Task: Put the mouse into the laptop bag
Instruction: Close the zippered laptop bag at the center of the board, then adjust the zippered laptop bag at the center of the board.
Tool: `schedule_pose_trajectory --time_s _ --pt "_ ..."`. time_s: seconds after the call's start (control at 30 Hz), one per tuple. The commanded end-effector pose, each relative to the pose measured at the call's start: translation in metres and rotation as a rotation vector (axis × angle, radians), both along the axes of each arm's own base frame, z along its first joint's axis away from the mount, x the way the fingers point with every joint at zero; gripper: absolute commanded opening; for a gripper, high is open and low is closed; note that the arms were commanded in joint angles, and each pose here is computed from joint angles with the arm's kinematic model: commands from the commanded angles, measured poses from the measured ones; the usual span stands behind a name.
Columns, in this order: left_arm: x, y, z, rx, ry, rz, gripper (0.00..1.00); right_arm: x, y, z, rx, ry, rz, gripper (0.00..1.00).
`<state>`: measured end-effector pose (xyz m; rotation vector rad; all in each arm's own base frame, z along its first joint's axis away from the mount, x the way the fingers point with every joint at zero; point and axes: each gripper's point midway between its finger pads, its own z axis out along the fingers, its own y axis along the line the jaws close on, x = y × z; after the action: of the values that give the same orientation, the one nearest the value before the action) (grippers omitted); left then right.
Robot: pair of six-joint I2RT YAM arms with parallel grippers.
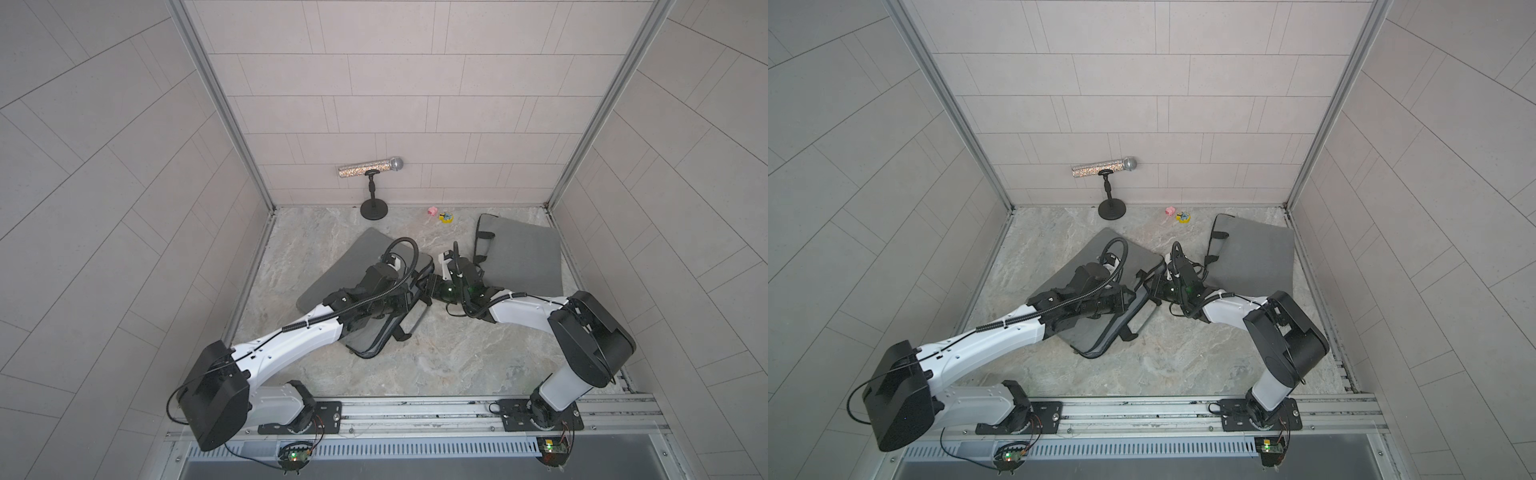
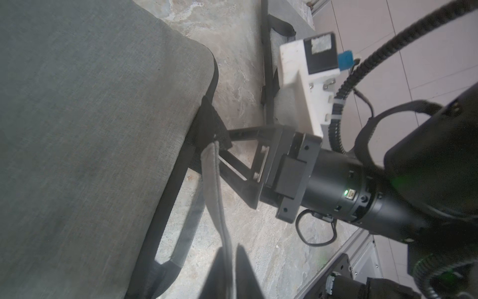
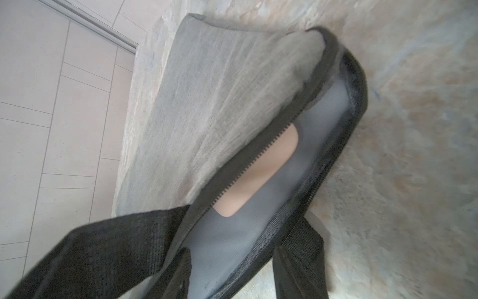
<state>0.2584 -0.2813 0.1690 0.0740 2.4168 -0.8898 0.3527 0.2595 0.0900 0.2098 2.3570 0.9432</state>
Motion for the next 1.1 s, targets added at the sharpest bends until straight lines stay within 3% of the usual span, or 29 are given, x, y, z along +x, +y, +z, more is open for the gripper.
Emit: schedule_pose_trajectory --time_s 0.0,0.03,0.2,0.3,0.5,0.77,0.97,1.07 --pt "0.001 0.006 0.019 -0.016 -0.05 0.028 0.83 -0.006 -0.034 -0.012 -0.111 0.009 -0.083 0.54" --pt "0.002 0.014 0.019 0.007 -0.057 0.055 0.99 -0.009 -0.042 -0.011 -0.131 0.002 -0.102 0.54" --pt "0.009 0.085 0.007 0.17 -0.089 0.287 1.0 -0.02 -0.057 -0.005 -0.135 -0.027 -0.144 0.63" --pt "0.011 0.14 -0.008 0.153 -0.039 0.442 1.0 -0.021 -0.045 -0.007 -0.15 -0.027 -0.105 0.67" --pt "0.008 0.23 -0.055 0.009 0.095 0.743 1.0 -0.024 -0.002 -0.016 -0.229 -0.02 0.022 0.68" --pt "-0.003 0.247 -0.12 -0.082 0.346 0.778 1.0 -0.004 0.035 -0.051 -0.272 0.057 0.08 0.58" --pt "0.0 0.245 -0.119 -0.119 0.323 0.78 1.0 0.023 0.043 -0.063 -0.364 0.07 0.09 0.53" --pt "-0.007 0.247 -0.12 -0.115 0.319 0.793 1.0 0.037 0.049 -0.071 -0.375 0.08 0.096 0.38"
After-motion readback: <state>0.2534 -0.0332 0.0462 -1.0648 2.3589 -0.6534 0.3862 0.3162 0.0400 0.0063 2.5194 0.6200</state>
